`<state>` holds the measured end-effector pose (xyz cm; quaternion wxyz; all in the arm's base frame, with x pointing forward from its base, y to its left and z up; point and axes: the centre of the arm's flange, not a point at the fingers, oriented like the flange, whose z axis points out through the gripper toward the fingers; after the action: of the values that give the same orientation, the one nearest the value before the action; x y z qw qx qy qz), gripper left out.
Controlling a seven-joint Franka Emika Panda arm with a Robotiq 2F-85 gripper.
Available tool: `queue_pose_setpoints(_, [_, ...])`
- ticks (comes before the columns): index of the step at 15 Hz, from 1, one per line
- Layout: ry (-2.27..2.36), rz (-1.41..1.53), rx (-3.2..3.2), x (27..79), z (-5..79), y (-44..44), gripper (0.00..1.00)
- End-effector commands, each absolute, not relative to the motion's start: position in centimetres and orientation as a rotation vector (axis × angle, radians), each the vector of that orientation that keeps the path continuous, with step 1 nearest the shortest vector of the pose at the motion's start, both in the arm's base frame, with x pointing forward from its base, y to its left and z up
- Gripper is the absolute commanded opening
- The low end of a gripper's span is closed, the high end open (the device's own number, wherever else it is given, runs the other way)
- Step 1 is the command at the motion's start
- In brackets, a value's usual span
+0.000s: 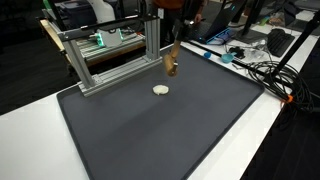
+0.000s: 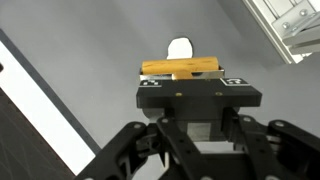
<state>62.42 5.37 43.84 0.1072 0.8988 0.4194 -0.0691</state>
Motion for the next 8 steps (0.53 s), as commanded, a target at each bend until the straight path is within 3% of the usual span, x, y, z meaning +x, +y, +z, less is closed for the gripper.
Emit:
queue_pose_setpoints(1, [1.494,-0.229,2.504,61.1,41.8,3.3,0.21])
queue_pose_setpoints(7, [1.866,-0.398,2.27,60.3,36.7,-0.9,0.21])
queue_pose_setpoints(8, [1.767,-0.387,2.378,60.8,37.2,0.3,0.46])
